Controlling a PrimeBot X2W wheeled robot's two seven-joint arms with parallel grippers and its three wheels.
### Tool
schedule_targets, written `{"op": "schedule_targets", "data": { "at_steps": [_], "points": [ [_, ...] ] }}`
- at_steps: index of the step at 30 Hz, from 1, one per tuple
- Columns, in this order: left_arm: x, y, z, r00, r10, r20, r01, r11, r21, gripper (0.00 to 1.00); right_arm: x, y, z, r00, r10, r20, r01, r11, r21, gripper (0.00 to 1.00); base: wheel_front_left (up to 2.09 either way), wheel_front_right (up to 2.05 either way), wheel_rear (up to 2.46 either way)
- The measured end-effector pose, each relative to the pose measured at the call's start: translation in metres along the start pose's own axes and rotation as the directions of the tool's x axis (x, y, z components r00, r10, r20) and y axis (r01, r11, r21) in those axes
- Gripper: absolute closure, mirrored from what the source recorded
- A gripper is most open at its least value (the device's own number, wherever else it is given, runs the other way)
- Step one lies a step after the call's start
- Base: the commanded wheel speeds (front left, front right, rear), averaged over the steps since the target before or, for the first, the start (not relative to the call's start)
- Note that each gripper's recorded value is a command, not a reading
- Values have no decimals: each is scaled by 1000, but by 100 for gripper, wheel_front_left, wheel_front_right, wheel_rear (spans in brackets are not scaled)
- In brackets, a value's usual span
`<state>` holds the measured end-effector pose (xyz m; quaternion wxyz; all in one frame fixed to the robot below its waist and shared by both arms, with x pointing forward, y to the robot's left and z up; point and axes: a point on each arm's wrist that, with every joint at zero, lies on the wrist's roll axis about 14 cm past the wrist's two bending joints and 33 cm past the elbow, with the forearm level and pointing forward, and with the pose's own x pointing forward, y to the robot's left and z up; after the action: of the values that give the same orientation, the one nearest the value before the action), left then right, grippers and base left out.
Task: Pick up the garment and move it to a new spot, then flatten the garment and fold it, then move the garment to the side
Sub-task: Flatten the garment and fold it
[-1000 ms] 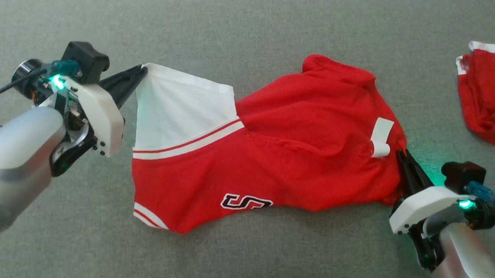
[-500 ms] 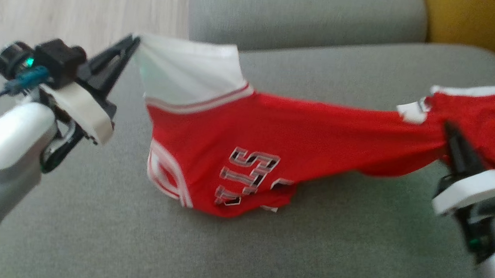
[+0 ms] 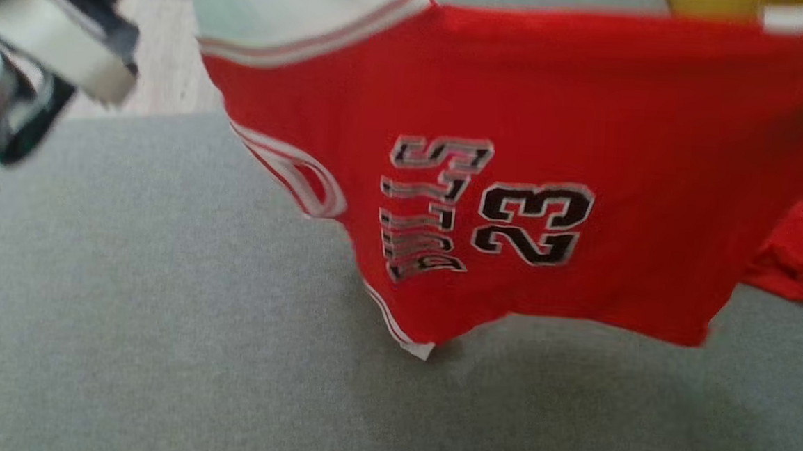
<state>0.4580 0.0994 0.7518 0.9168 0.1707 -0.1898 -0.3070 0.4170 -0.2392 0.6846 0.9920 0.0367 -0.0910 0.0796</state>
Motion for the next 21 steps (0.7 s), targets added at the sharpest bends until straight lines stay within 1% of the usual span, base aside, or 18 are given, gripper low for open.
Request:
{"op": "schedule_targets", "data": {
  "at_steps": [3,6,8,10,11,15,17,19,21],
  "points": [
    [19,18,-6,999,21,-27,-20,999,35,100,36,8,21,999,31,30,-32,999,6,100,0,0,0],
    [48,42,-10,998,55,-23,-52,994,92,100,80,11,32,998,43,52,-44,999,11,100,0,0,0],
    [69,56,-8,997,80,14,-81,989,125,100,109,13,31,997,52,60,-51,999,-9,100,0,0,0],
    [90,71,-2,989,124,77,-134,980,149,100,136,13,28,996,51,72,-49,998,-39,100,0,0,0],
    [90,71,-2,989,124,77,-134,980,149,100,136,13,28,996,51,72,-49,998,-39,100,0,0,0],
    [123,93,4,965,199,171,-232,952,198,100,178,1,20,991,27,130,-17,996,-84,100,0,0,0],
    [134,95,13,948,213,235,-265,940,217,100,194,-7,17,986,16,166,2,995,-102,100,0,0,0],
    [140,91,14,939,200,281,-269,934,234,100,207,-11,9,984,16,178,7,992,-129,100,0,0,0],
    [143,82,-3,939,175,295,-246,943,226,100,220,-14,-20,989,20,149,0,991,-137,100,0,0,0]
  ]
}}
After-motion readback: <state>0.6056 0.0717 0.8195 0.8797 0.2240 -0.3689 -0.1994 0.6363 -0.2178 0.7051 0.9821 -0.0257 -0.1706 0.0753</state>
